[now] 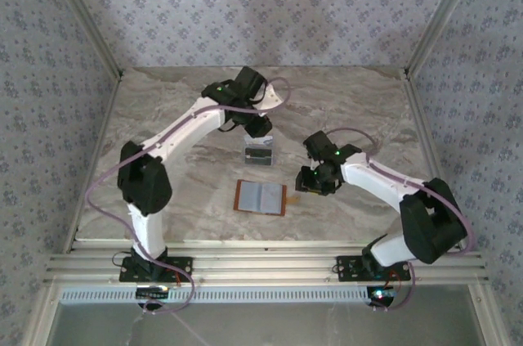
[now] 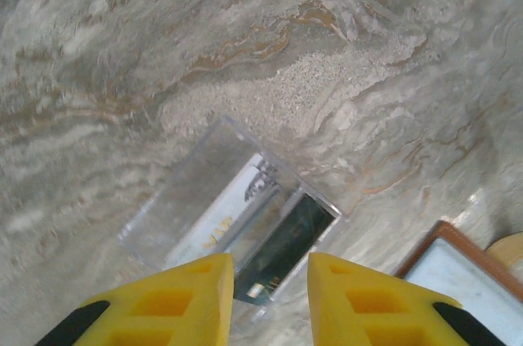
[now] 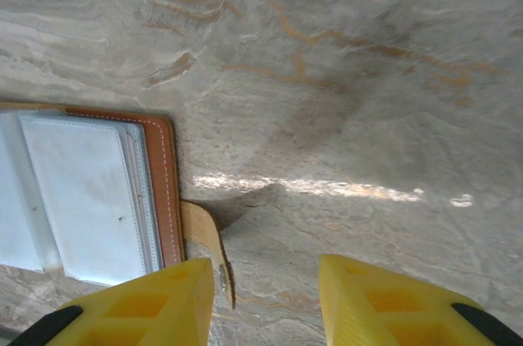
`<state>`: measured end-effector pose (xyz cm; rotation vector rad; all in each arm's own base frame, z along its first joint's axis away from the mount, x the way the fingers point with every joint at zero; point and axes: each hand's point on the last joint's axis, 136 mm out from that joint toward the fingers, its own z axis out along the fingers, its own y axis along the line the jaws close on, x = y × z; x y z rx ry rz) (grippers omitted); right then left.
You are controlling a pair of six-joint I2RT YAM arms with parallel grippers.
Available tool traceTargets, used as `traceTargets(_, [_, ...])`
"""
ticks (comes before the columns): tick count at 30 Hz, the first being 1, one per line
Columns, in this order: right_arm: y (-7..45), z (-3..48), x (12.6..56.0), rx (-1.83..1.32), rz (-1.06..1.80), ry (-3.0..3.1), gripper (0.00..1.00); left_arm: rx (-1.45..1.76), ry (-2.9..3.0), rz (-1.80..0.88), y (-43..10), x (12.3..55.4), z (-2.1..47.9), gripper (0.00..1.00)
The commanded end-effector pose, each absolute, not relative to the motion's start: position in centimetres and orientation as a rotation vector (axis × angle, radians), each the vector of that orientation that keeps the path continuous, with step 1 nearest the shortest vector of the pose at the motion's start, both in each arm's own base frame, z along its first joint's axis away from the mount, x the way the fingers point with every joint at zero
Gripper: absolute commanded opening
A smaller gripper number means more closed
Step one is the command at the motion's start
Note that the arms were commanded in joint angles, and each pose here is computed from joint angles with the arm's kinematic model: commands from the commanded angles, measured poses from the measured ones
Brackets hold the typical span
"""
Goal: Take the credit cards out of the card holder
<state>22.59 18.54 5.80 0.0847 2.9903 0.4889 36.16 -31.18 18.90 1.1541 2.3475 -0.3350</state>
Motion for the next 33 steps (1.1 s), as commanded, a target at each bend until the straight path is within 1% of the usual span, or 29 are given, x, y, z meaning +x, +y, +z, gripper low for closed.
traceTargets(1, [20.2,6.0,22.8,0.026,0.540,2.996,0.41,0.851,2.374,-0.436,-31.2,36.4,20.6,0.30])
traceTargets(3, [20.5,5.6,22.7,0.012,0.529,3.014,0.41,0.768,2.403,-0.477,-30.8,35.6,20.4,0.30])
traceTargets(5, [20.8,5.5,22.7,-0.009,0.503,3.021,0.41,0.723,2.409,-0.573,-31.1,34.3,20.4,0.29])
traceTargets(7, [20.8,5.8,22.8,-0.026,0.469,3.013,0.40,0.647,2.380,-0.683,-31.2,33.3,20.8,0.29])
traceTargets(10, [21.0,6.5,23.0,-0.045,0.439,3.000,0.40,0.520,2.370,-0.764,-30.6,32.2,20.9,0.29])
traceTargets(14, [21.7,7.6,23.2,-0.074,0.446,2.975,0.40,0.278,2.412,-0.730,-28.1,31.7,19.7,0.29])
traceTargets(17, [23.8,7.6,22.6,-0.120,0.593,2.998,0.40,0.005,2.471,-0.614,-24.7,31.6,18.3,0.28])
traceTargets(20, [24.8,6.8,21.8,-0.153,0.621,3.029,0.39,-0.031,2.495,-0.616,-24.2,30.4,17.8,0.28])
traceTargets(24, [24.1,5.3,21.1,-0.134,0.562,3.073,0.38,-0.090,2.549,-0.647,-24.1,28.8,16.4,0.29])
traceTargets(28, [22.9,4.3,20.7,-0.105,0.501,3.091,0.36,-0.069,2.590,-0.669,-25.3,27.1,15.2,0.28])
traceTargets(33, [21.8,3.4,20.5,-0.083,0.458,3.102,0.35,0.001,2.623,-0.751,-28.0,25.5,14.2,0.25])
